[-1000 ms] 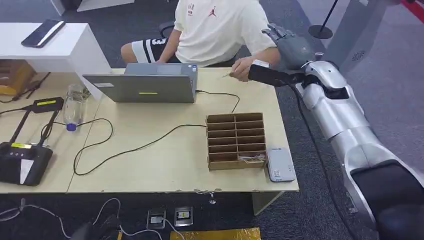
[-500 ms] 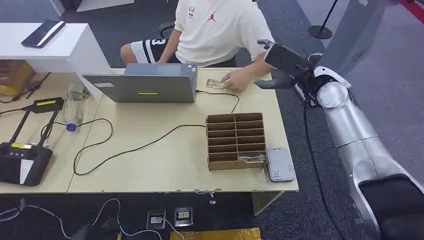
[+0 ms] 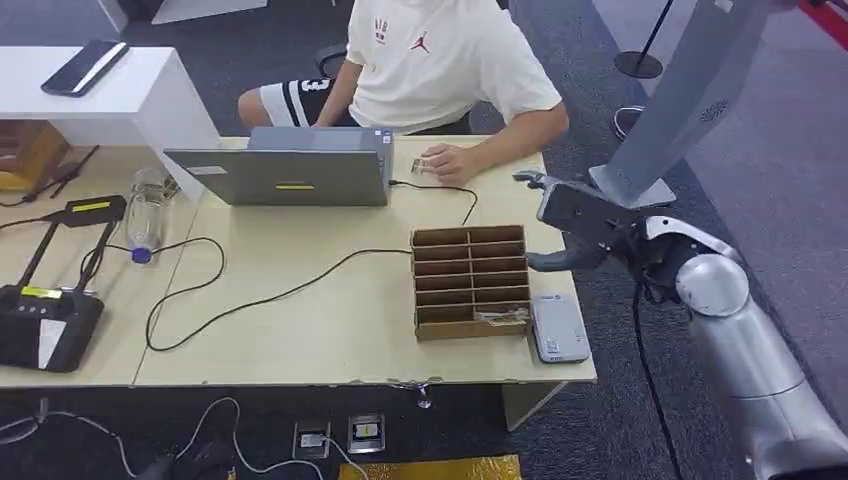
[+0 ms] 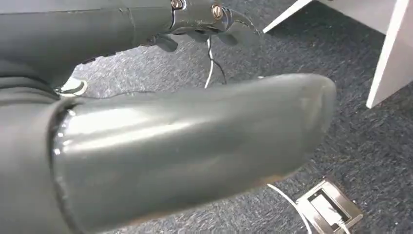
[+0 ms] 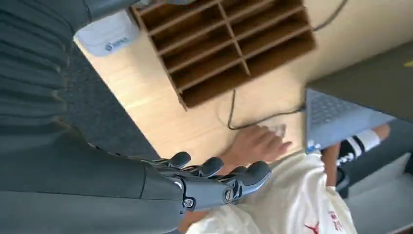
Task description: Pass the card to the sensor for recognition and then transmit it.
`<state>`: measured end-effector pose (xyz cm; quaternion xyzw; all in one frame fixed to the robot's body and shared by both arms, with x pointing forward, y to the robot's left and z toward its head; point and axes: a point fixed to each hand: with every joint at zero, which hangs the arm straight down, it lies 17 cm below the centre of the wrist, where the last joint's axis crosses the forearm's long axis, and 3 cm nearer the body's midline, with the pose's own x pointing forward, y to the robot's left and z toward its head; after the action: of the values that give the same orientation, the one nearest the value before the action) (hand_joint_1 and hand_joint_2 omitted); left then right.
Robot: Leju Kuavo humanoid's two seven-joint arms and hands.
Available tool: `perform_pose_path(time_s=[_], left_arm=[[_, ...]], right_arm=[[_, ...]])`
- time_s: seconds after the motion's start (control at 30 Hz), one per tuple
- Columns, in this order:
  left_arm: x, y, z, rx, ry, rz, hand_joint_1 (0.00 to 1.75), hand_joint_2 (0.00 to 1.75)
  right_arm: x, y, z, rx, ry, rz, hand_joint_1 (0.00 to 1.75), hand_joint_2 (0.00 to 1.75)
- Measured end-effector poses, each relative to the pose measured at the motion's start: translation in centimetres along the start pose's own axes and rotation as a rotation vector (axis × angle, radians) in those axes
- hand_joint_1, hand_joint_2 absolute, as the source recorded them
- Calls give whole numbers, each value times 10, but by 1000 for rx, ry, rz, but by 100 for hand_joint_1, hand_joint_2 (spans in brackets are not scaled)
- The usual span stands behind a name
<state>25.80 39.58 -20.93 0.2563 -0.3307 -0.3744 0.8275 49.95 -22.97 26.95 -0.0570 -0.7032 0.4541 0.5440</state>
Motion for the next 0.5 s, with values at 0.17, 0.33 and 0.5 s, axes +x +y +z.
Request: perform_pose_path(time_s=[0.17, 0.33, 0.5], left_arm=[[-2, -1, 1, -2, 5, 0, 0, 0], [-3, -1, 1, -3, 6, -1, 0, 0], [-4, -3, 1, -9, 9, -7, 0, 0]], right_arm=[[-10, 34, 18, 37, 26, 24, 0, 175], [-6, 39, 24, 45, 24, 42, 0, 175], [-21, 55, 31, 65, 87, 119, 0, 175]])
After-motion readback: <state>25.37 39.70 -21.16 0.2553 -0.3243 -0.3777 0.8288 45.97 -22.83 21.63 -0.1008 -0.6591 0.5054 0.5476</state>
